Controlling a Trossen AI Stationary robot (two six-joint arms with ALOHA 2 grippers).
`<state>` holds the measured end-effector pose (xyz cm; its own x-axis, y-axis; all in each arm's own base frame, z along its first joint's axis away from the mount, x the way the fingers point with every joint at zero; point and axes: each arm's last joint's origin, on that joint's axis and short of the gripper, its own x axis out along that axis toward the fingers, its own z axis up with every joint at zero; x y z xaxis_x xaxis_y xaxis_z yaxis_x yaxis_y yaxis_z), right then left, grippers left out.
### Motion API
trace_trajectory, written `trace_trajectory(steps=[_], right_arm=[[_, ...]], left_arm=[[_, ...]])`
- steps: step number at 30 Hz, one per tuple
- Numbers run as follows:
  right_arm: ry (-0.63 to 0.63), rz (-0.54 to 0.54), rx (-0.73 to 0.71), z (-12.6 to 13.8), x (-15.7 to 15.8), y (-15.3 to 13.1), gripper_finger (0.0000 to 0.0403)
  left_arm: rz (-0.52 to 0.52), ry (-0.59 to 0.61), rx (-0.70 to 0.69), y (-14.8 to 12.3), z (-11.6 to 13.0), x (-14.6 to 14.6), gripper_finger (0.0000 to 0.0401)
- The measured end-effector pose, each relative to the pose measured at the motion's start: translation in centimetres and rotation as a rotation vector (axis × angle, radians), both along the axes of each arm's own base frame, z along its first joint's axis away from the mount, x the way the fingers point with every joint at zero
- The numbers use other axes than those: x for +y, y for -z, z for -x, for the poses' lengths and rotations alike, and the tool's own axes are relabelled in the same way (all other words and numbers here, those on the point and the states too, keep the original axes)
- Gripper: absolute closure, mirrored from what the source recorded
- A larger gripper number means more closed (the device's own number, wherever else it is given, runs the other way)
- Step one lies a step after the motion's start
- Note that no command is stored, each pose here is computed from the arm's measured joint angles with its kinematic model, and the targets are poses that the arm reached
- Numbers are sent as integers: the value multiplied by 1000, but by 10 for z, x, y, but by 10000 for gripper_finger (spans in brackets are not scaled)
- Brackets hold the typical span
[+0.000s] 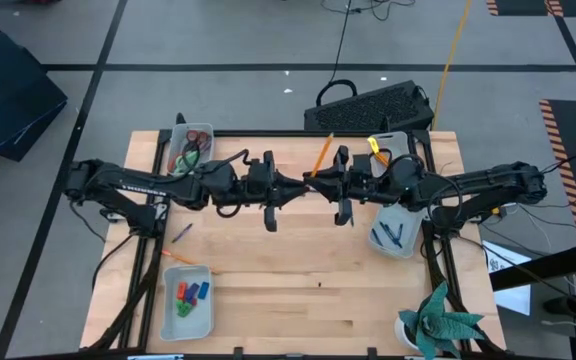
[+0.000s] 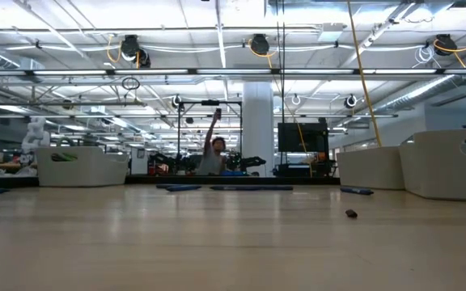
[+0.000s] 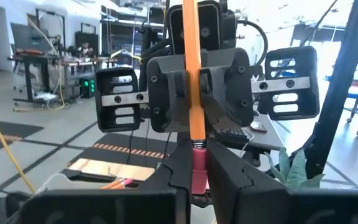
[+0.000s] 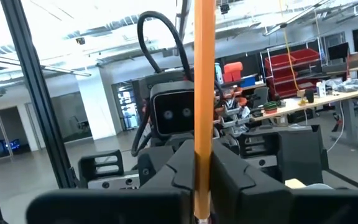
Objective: Sort crayons/erasers/pens/pencils in bins
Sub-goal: Put the orange pencil into the top right gray bin
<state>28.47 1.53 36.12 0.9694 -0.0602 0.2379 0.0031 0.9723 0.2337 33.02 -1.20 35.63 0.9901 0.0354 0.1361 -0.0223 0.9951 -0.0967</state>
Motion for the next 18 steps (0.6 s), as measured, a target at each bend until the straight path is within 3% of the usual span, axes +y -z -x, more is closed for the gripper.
trace_trajectory(steps=[4,8,13,18], right_arm=[[4,16,27,-1,0,0,386],[18,30,160,-1,-4,-11,386],[99,7,465,8,-21,-27,386],[255,-111,860,44,-48,-42,386]], left_arm=[[-20,-15,11,0,1,-1,343],[-45,-31,18,-10,13,1,280],[-161,-65,31,-31,44,2,202],[-199,-65,87,-51,92,4,161]])
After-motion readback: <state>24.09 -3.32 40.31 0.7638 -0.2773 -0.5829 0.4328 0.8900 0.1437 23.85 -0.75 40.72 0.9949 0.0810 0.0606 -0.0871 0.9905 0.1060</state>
